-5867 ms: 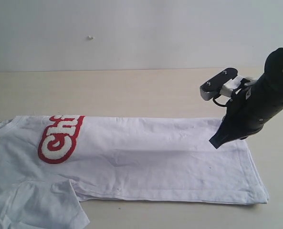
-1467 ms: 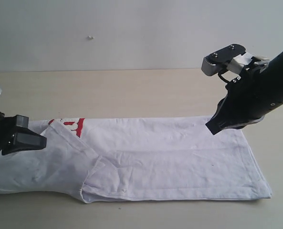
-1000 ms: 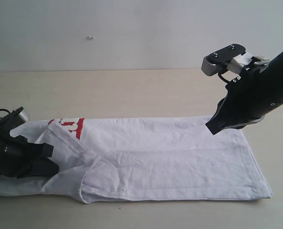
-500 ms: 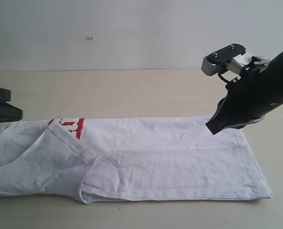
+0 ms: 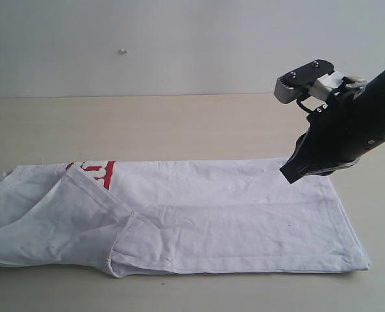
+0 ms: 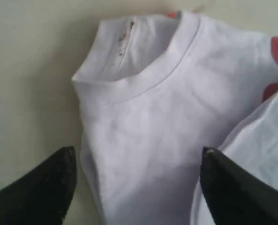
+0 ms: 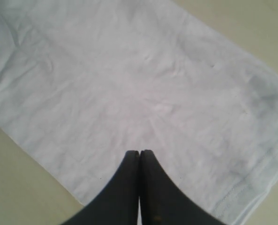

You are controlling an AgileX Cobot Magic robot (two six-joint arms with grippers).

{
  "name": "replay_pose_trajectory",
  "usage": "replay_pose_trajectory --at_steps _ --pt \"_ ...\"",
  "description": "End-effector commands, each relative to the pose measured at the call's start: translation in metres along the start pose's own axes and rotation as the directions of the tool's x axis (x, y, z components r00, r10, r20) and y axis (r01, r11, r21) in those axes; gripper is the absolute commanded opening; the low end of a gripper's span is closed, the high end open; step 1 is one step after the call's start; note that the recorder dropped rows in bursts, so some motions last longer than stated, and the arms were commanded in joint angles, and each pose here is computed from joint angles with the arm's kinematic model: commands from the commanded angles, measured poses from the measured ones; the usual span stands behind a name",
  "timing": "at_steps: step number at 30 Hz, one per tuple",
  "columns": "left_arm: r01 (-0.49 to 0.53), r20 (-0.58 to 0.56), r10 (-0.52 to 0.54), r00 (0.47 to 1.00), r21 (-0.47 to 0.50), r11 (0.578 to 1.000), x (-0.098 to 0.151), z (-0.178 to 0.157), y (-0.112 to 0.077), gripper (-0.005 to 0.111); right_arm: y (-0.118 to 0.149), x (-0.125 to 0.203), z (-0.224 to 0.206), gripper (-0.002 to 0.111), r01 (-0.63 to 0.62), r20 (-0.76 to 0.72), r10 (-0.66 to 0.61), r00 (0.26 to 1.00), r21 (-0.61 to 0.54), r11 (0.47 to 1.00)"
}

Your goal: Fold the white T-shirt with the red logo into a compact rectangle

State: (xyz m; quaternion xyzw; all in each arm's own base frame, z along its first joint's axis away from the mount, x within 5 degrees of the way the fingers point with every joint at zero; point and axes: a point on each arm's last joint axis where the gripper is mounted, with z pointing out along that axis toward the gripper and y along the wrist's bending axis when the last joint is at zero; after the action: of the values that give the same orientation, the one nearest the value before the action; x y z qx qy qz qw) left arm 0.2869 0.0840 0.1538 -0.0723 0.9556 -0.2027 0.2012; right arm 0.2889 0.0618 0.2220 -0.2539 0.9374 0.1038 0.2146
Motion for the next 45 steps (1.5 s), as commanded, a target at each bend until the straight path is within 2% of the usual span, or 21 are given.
replay_pose_trajectory --at_steps 1,7,12,14,18,24,26,28,34,41,45 --pt "0.027 -0.047 -0.028 0.998 -0.004 1.000 0.004 0.013 0.009 0.072 -0.001 -0.001 -0.003 0.000 0.015 0.009 -0.015 1.000 0.008 1.000" --pt "0.015 -0.080 -0.016 0.997 -0.016 1.000 0.009 0.029 0.020 0.072 -0.001 -0.001 -0.003 0.000 0.015 0.006 -0.015 1.000 0.006 1.000" --pt "0.018 -0.094 -0.016 0.995 0.016 1.000 0.004 0.041 0.025 0.072 0.000 0.000 -0.003 0.000 0.015 -0.003 -0.015 1.000 -0.001 1.000" --pt "-0.002 -0.120 0.010 0.993 0.064 0.998 0.002 0.045 0.025 0.072 0.000 0.000 -0.003 0.000 0.015 -0.003 -0.015 1.000 -0.001 1.000" --pt "-0.050 -0.181 0.092 0.979 0.225 0.973 -0.003 0.053 0.020 0.071 0.000 0.000 -0.003 0.000 0.015 -0.004 -0.015 1.000 -0.003 1.000" --pt "-0.031 -0.266 0.121 0.956 0.320 0.947 0.004 0.062 0.019 0.070 0.000 0.000 -0.003 0.000 0.015 0.002 -0.015 1.000 0.002 1.000" --pt "-0.037 -0.291 0.140 0.946 0.333 0.942 0.007 0.065 0.017 0.064 -0.001 -0.001 -0.003 0.000 0.015 0.005 -0.015 1.000 0.005 1.000" --pt "-0.057 -0.301 0.166 0.939 0.339 0.939 0.009 0.067 0.015 0.054 -0.001 -0.001 -0.003 0.000 0.019 0.006 -0.019 1.000 0.006 1.000" --pt "-0.078 -0.308 0.201 0.930 0.369 0.926 0.009 0.070 0.005 0.003 -0.001 -0.001 -0.003 0.000 0.022 0.012 -0.022 1.000 0.011 1.000" --pt "-0.064 -0.254 0.181 0.950 0.408 0.911 0.001 0.058 -0.006 0.000 -0.001 -0.001 -0.003 0.000 0.022 0.012 -0.022 1.000 0.011 1.000" --pt "-0.007 -0.185 0.116 0.976 0.507 0.862 -0.010 0.045 -0.023 0.000 -0.001 -0.002 -0.003 0.000 0.022 0.015 -0.022 1.000 0.013 1.000"
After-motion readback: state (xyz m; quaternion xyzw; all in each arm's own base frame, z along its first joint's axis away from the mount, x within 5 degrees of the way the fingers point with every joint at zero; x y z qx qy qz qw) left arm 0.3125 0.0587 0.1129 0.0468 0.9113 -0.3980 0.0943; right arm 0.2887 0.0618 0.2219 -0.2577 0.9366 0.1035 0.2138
